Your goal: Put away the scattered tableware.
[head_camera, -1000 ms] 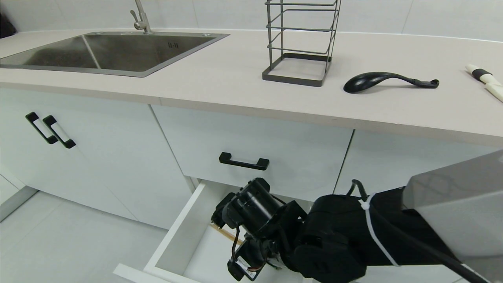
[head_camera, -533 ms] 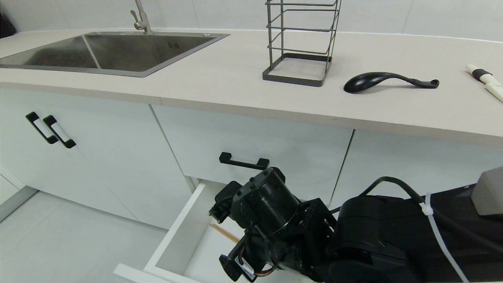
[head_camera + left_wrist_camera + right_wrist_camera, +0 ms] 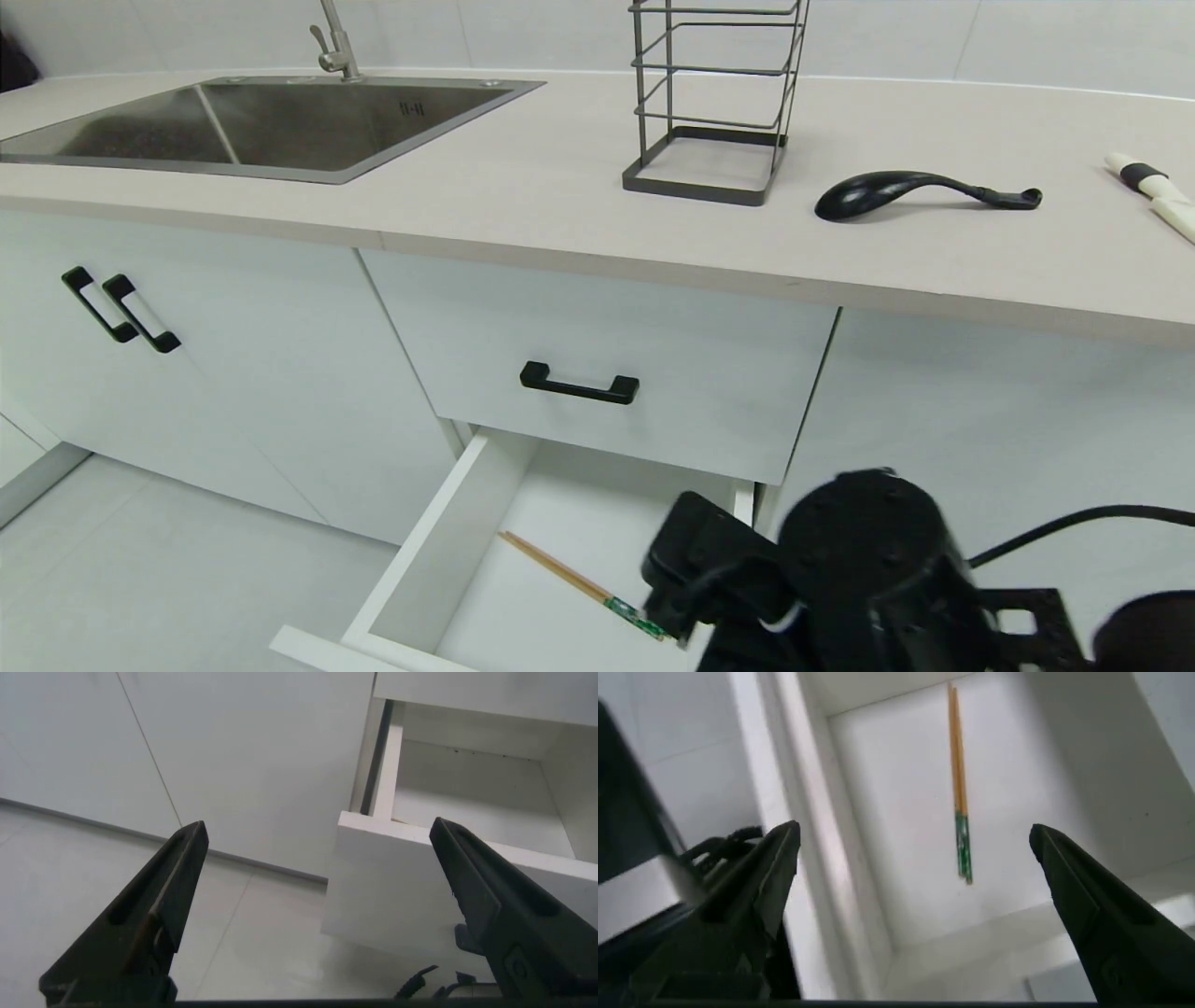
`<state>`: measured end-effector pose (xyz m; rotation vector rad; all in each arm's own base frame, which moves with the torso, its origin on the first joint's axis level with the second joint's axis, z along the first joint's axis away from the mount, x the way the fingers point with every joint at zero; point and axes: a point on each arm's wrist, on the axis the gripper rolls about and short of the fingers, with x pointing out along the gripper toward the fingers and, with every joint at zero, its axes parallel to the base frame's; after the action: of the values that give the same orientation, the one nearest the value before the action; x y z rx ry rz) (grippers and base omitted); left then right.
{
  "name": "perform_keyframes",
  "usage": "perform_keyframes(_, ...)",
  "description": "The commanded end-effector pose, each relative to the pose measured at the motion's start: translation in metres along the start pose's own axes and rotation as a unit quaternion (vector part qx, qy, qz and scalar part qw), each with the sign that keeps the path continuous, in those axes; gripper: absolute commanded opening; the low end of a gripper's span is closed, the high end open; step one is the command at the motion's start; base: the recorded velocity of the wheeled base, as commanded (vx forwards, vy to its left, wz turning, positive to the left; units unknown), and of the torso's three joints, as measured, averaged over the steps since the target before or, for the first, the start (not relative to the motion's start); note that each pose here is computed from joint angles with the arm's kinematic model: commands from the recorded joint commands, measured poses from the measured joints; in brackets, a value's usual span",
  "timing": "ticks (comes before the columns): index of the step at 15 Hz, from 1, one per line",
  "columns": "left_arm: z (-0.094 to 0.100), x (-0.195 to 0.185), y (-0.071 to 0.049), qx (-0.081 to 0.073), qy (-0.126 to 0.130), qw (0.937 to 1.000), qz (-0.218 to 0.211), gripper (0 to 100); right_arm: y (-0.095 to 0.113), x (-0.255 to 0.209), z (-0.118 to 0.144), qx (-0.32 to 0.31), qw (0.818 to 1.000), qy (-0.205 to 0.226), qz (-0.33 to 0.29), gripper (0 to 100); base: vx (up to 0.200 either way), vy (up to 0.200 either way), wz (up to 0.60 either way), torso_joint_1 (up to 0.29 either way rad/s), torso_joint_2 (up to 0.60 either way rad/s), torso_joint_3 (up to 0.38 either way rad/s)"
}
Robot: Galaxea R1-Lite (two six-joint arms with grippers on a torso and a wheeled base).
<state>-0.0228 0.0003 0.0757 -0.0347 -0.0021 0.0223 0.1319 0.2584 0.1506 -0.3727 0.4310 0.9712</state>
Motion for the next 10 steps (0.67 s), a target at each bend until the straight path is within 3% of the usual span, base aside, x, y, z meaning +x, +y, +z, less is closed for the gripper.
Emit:
perform_keyframes(1, 0.000, 0.000, 0.000, 0.000, -0.001, 1.0000, 0.000, 100, -0.003, -0.052, -0.020, 0.001, 1.000, -0.026, 0.016, 100, 0.000, 0.000, 0.00, 0.000, 0.00, 0.000)
perform_keyframes(3, 0.000, 0.000, 0.000, 0.000, 0.000, 1.0000, 0.000, 100, -0.003, -0.058, -0.032, 0.000, 1.000, -0.012, 0.018, 100, 0.000, 0.000, 0.00, 0.000, 0.00, 0.000)
perform_keyframes(6, 0.000, 0.000, 0.000, 0.000, 0.000, 1.0000, 0.000, 100, -0.001, -0.057, -0.059, 0.005, 0.998, 0.041, 0.037, 100, 0.000, 0.000, 0.00, 0.000, 0.00, 0.000)
perform_keyframes(10, 0.000, 0.000, 0.000, 0.000, 0.000, 1.0000, 0.000, 100, -0.001, -0.054, -0.061, 0.047, 0.997, 0.049, 0.025, 100, 0.000, 0.000, 0.00, 0.000, 0.00, 0.000)
